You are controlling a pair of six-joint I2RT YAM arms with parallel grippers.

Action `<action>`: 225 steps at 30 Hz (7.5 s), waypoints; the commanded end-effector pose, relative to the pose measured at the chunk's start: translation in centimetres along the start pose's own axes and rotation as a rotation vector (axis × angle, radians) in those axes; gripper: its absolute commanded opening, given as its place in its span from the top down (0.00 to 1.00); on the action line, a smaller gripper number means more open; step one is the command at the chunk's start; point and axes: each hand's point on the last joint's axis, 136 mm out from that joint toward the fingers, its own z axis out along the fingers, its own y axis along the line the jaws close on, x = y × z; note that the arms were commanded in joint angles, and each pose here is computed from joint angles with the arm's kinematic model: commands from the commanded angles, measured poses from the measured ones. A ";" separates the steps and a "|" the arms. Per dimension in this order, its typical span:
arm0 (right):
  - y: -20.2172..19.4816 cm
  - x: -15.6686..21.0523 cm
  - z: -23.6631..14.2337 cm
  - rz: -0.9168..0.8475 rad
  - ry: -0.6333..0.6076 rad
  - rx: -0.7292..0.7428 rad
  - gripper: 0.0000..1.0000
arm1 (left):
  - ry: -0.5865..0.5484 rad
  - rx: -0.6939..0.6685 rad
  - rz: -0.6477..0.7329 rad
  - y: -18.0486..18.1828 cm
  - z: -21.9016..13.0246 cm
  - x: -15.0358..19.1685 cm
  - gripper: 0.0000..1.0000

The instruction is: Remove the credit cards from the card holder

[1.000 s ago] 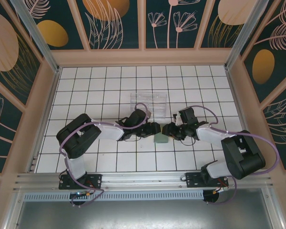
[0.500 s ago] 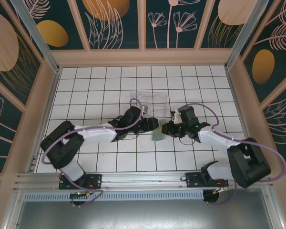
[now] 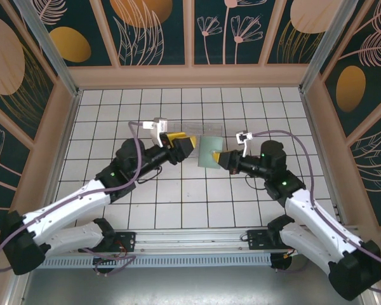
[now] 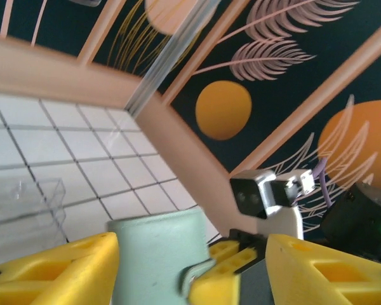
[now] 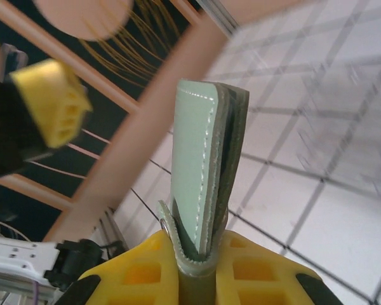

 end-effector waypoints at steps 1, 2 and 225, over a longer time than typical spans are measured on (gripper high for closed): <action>7.4 -4.6 -2.3 -0.250 -0.145 -0.213 0.95 | -0.020 0.116 0.151 -3.3 -1.5 -1.5 0.35; 9.0 -4.8 -2.9 -0.305 -0.152 -0.266 0.95 | -0.028 0.162 0.171 -4.3 -2.0 -1.9 0.34; 21.8 -9.1 -6.3 -1.180 -0.329 -0.255 0.45 | 0.092 0.348 0.315 -13.4 -6.1 -7.0 1.00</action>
